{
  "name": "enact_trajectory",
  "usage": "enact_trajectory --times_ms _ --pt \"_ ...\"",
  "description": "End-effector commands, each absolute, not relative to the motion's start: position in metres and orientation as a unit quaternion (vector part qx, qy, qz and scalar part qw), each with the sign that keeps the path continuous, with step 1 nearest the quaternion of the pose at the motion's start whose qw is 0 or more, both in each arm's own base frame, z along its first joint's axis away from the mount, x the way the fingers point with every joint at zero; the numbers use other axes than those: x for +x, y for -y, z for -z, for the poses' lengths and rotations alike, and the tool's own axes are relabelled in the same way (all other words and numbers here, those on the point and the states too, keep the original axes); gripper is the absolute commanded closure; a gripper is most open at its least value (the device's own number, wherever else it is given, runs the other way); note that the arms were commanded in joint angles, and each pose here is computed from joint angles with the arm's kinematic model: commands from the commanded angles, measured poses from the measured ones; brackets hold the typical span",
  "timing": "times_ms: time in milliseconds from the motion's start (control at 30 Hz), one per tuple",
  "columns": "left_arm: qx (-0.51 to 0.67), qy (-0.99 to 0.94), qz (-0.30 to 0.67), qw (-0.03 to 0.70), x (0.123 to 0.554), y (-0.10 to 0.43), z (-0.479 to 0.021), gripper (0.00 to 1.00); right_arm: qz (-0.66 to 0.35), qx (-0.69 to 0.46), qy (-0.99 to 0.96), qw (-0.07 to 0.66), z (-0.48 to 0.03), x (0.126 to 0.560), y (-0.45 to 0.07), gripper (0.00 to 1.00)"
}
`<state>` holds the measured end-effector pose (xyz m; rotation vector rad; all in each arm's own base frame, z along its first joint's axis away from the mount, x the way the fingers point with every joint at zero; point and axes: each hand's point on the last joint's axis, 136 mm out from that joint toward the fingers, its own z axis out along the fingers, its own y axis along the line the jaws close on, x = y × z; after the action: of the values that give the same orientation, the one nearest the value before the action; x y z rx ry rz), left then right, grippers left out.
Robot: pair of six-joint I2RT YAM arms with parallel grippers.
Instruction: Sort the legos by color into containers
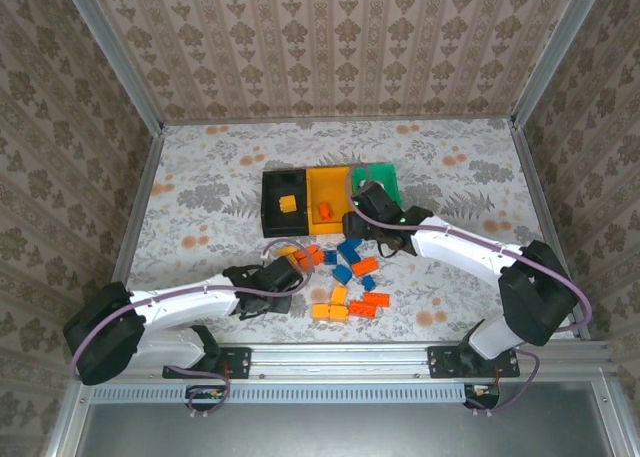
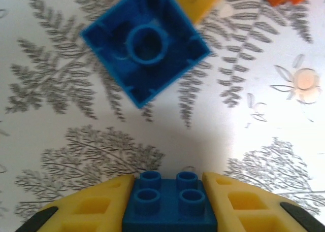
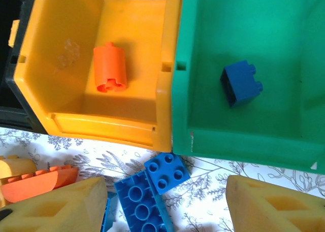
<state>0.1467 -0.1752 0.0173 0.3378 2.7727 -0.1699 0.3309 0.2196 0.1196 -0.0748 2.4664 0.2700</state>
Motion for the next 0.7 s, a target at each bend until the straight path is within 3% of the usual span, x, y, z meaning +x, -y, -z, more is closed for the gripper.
enact_trajectory --times_ms 0,200,433,667 --pt "0.133 -0.969 0.102 0.184 0.15 0.198 -0.04 0.65 -0.099 0.005 -0.933 0.345 -0.129 0.33 -0.201 0.35" --pt "0.147 -0.944 0.14 0.259 0.189 0.227 -0.102 0.66 -0.093 0.038 -0.931 0.351 -0.126 0.315 -0.172 0.35" --pt "0.181 -0.911 0.187 0.32 0.27 0.295 -0.165 0.67 -0.081 0.064 -0.932 0.347 -0.113 0.292 -0.143 0.35" --pt "0.223 -0.89 0.219 0.331 0.342 0.377 -0.185 0.68 -0.07 0.076 -0.934 0.341 -0.103 0.273 -0.123 0.35"
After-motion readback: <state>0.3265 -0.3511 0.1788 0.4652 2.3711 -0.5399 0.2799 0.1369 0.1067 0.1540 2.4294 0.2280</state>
